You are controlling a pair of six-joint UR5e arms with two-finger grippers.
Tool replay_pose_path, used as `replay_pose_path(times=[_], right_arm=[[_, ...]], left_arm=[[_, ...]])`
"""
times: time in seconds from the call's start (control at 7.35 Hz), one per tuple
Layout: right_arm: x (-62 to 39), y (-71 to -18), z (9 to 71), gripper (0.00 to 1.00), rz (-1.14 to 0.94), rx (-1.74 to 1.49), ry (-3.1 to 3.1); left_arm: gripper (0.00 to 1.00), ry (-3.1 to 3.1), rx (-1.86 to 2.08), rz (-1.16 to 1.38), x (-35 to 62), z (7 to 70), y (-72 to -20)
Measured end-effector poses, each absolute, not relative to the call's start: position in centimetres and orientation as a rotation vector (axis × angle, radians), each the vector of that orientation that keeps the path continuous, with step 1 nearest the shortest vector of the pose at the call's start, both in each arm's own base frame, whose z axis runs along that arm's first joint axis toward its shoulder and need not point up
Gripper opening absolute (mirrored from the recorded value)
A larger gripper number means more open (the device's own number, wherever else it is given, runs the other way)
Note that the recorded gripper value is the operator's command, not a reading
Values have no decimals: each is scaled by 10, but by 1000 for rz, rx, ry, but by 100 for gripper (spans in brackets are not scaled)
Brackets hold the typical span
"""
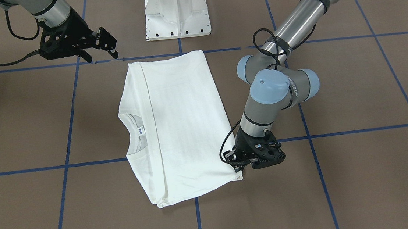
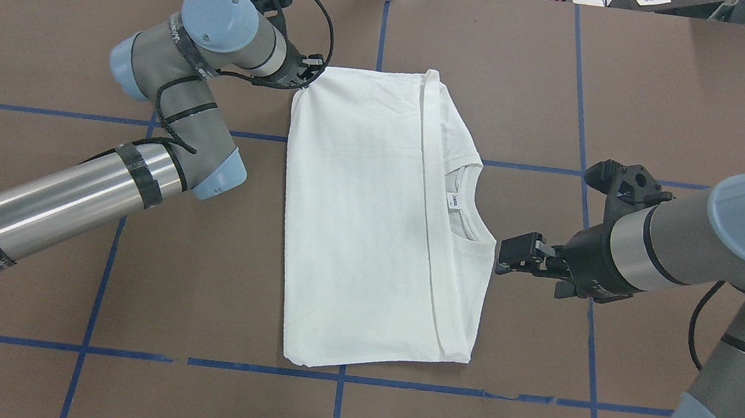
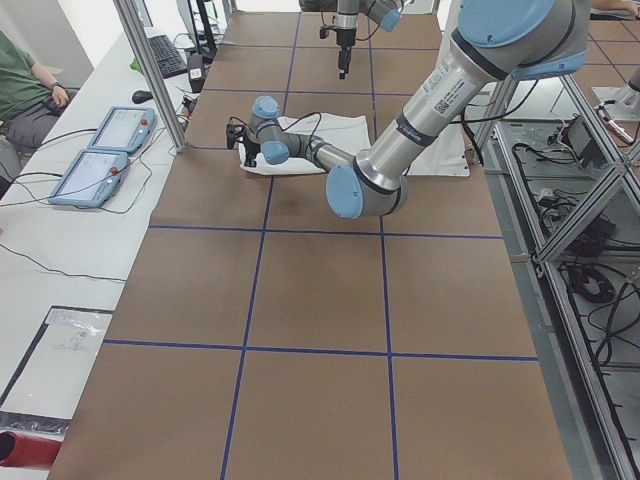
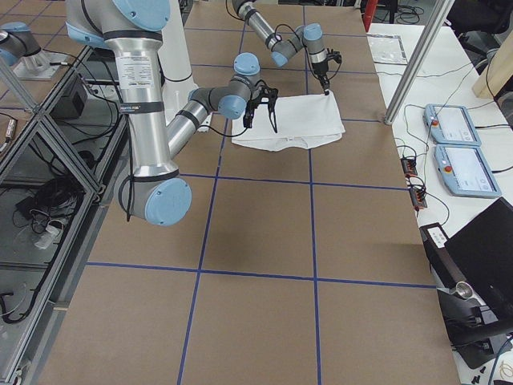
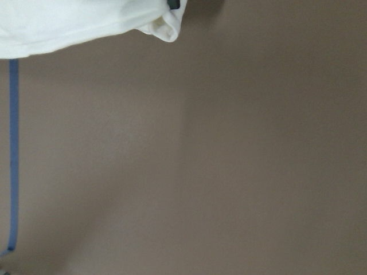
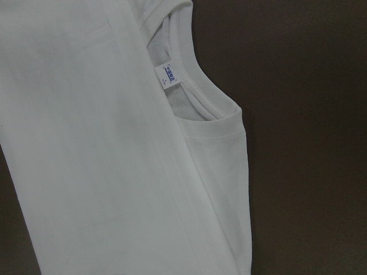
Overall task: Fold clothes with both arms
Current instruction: 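Swing the shirt with the left gripper away from the robot, rotating it upright, then release the shirt with both grippers and raise the left gripper away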
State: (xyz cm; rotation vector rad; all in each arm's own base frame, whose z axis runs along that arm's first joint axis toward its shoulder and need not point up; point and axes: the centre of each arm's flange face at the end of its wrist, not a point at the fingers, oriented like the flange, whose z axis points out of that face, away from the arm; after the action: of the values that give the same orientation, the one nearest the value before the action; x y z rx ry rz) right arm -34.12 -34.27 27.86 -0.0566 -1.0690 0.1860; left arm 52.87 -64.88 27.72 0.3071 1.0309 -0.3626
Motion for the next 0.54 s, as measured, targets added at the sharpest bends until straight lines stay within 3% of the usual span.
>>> replay_pose_path(times=[0.14, 0.27, 0.41, 0.54], right_arm=[[-341, -343, 279, 100, 188, -52, -1068], [-343, -344, 277, 100, 188, -48, -1070], [-347, -348, 274, 100, 188, -46, -1072], [-353, -353, 274, 100, 192, -39, -1066]], left_arm=[[0, 1043, 346, -373, 532, 275, -657], [15, 1057, 381, -381, 533, 274, -663], [99, 1068, 407, -392, 530, 275, -668], [100, 1068, 424, -398, 525, 277, -674]])
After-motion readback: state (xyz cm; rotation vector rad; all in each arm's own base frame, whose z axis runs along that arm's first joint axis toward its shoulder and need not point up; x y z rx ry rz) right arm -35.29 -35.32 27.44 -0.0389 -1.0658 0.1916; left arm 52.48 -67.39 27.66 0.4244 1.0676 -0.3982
